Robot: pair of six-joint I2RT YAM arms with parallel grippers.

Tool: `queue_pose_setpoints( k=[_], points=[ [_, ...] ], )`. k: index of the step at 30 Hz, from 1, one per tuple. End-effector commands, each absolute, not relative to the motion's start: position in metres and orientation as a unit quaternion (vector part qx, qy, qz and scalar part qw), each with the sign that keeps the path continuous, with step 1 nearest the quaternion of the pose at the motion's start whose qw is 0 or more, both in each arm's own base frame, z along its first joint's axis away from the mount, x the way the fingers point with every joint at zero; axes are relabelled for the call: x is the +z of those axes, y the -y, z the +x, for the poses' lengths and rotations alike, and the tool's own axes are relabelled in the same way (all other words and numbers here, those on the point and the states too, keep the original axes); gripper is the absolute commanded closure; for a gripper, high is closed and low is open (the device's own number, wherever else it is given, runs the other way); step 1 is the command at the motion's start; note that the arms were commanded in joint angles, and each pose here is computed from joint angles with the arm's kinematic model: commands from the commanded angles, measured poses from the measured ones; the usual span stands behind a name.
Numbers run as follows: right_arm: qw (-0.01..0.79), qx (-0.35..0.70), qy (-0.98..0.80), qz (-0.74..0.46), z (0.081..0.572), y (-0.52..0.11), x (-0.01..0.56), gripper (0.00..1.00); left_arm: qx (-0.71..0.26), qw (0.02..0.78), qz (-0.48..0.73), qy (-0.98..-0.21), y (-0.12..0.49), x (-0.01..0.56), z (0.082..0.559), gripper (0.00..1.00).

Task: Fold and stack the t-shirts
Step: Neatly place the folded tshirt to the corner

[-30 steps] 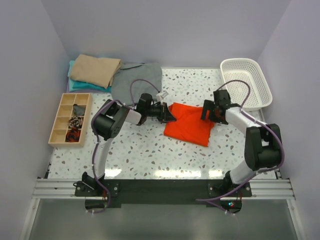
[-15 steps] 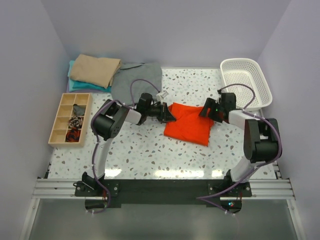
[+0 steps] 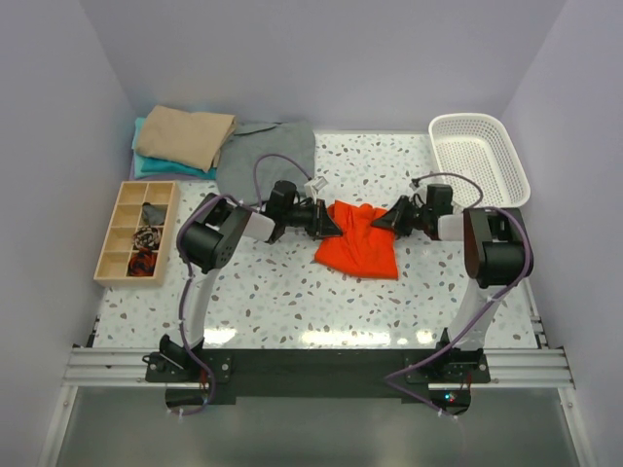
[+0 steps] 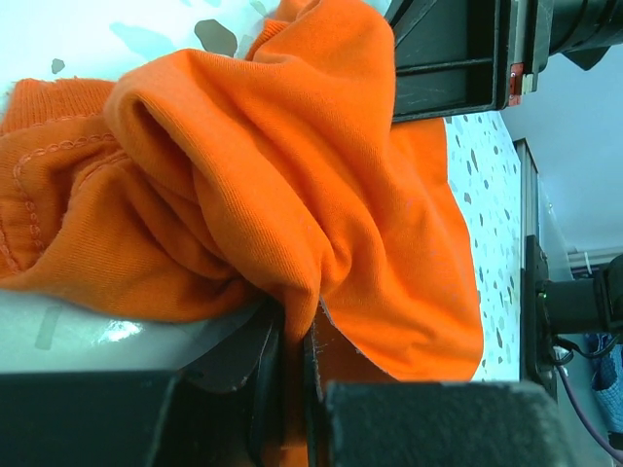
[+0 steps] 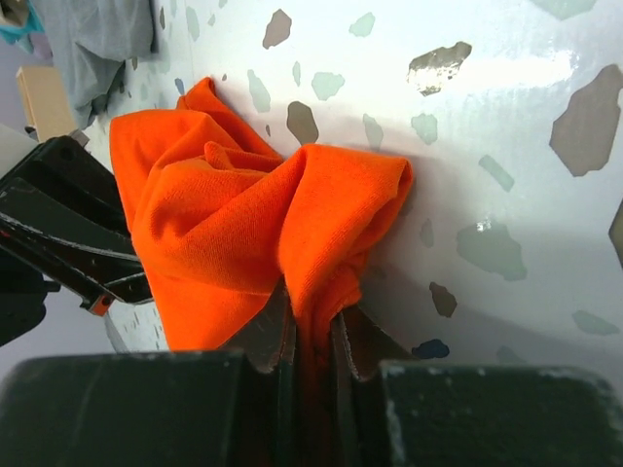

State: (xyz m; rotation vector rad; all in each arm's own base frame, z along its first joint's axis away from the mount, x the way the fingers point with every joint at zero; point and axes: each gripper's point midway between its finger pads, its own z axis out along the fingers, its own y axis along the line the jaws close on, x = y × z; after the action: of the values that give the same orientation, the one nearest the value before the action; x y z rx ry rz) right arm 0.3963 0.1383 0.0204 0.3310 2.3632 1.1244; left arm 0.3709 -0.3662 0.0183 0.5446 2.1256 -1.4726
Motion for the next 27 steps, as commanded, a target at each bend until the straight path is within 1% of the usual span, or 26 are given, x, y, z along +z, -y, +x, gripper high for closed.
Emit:
queue_pose_setpoints(
  k=[1, 4, 5, 6, 8, 10, 11, 17, 21, 23, 27],
  points=[
    [0.242, 0.377, -0.887, 0.116, 0.39, -0.133, 0.026, 1.0, -0.51, 0.235, 0.184, -0.807, 0.351, 0.003, 0.37, 1.0],
    [0.272, 0.32, -0.901, 0.107, 0.394, -0.116, 0.038, 1.0, -0.501, 0.247, 0.174, -0.811, 0.342, 0.006, 0.374, 1.0],
    [0.283, 0.306, -0.904, 0.098, 0.394, -0.112, 0.043, 0.61, -0.498, 0.251, 0.174, -0.812, 0.339, 0.005, 0.374, 1.0],
    [0.292, 0.295, -0.904, 0.098, 0.394, -0.108, 0.046, 0.49, -0.491, 0.255, 0.169, -0.816, 0.336, 0.005, 0.376, 1.0],
    [0.321, 0.266, -0.903, 0.102, 0.394, -0.097, 0.058, 0.31, -0.486, 0.263, 0.17, -0.816, 0.33, 0.009, 0.378, 1.0],
    [0.348, 0.253, -0.898, 0.095, 0.395, -0.092, 0.075, 0.24, -0.477, 0.268, 0.167, -0.82, 0.324, 0.01, 0.38, 1.0],
    [0.349, 0.238, -0.901, 0.101, 0.392, -0.086, 0.075, 0.21, -0.473, 0.274, 0.172, -0.819, 0.322, 0.011, 0.381, 1.0],
    [0.385, 0.208, -0.895, 0.09, 0.393, -0.075, 0.108, 0.16, -0.456, 0.299, 0.18, -0.819, 0.316, 0.031, 0.387, 1.0],
    [0.39, 0.209, -0.893, 0.083, 0.391, -0.076, 0.119, 0.16, -0.445, 0.331, 0.19, -0.81, 0.312, 0.064, 0.397, 1.0],
    [0.39, 0.212, -0.892, 0.082, 0.39, -0.077, 0.121, 0.16, -0.432, 0.331, 0.202, -0.815, 0.31, 0.068, 0.399, 1.0],
    [0.389, 0.217, -0.892, 0.079, 0.388, -0.078, 0.123, 0.16, -0.433, 0.349, 0.218, -0.802, 0.313, 0.096, 0.409, 1.0]
  ],
)
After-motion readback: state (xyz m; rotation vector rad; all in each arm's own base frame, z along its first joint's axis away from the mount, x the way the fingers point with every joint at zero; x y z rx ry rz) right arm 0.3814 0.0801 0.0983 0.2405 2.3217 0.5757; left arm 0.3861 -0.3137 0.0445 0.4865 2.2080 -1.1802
